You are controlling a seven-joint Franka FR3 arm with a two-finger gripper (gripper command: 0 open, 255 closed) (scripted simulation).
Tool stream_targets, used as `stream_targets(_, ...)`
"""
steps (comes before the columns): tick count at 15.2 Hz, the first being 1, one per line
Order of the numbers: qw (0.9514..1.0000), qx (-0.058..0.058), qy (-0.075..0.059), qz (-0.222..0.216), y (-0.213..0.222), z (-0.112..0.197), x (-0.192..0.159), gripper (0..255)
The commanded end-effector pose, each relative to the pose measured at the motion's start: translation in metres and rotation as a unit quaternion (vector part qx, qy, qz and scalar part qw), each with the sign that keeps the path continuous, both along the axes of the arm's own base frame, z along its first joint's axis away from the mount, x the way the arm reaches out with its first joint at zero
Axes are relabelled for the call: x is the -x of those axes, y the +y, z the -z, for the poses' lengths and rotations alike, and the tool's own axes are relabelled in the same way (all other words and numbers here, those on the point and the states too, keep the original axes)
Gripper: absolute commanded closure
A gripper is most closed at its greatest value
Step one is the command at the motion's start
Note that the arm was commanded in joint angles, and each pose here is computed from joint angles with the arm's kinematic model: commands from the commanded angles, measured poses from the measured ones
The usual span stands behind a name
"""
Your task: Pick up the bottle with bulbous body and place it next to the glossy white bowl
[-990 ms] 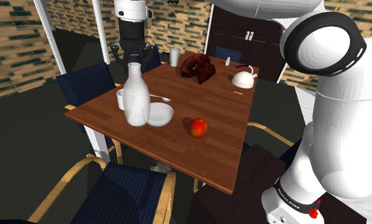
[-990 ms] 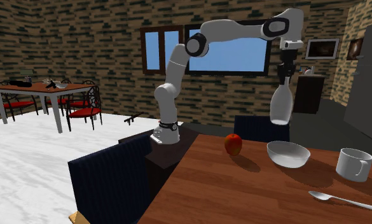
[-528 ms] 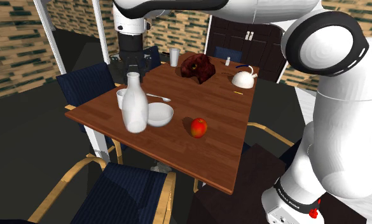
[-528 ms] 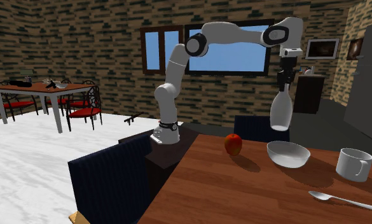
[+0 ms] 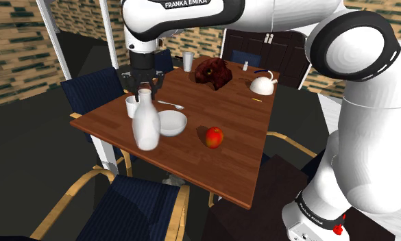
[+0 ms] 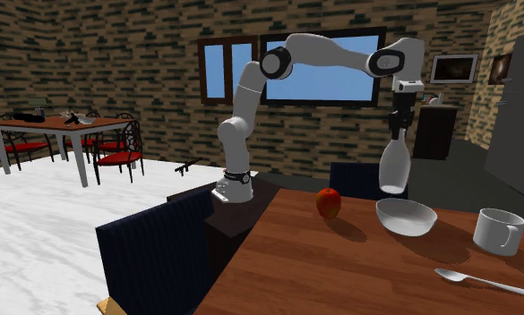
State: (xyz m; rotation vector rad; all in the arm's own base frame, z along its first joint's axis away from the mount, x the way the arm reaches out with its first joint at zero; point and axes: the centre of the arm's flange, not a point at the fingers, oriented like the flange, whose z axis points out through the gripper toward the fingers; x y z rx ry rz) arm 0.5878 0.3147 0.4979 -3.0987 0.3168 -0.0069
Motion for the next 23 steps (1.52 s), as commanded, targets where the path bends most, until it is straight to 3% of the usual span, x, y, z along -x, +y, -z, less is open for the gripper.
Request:
stream_targets(1, 1.0, 0.0, -0.001, 0.0, -0.001, 0.009, -0.001, 255)
stream_targets(9, 1.0, 0.0, -0.001, 0.0, -0.001, 0.051, -0.001, 255)
stream_targets(17, 1.0, 0.0, -0.001, 0.0, -0.001, 0.051, -0.001, 255)
stream_targets(18, 1.0, 0.0, -0.001, 0.0, -0.001, 0.051, -0.001, 0)
stream_targets(23, 1.0, 0.0, -0.001, 0.0, -0.001, 0.051, -0.001, 0)
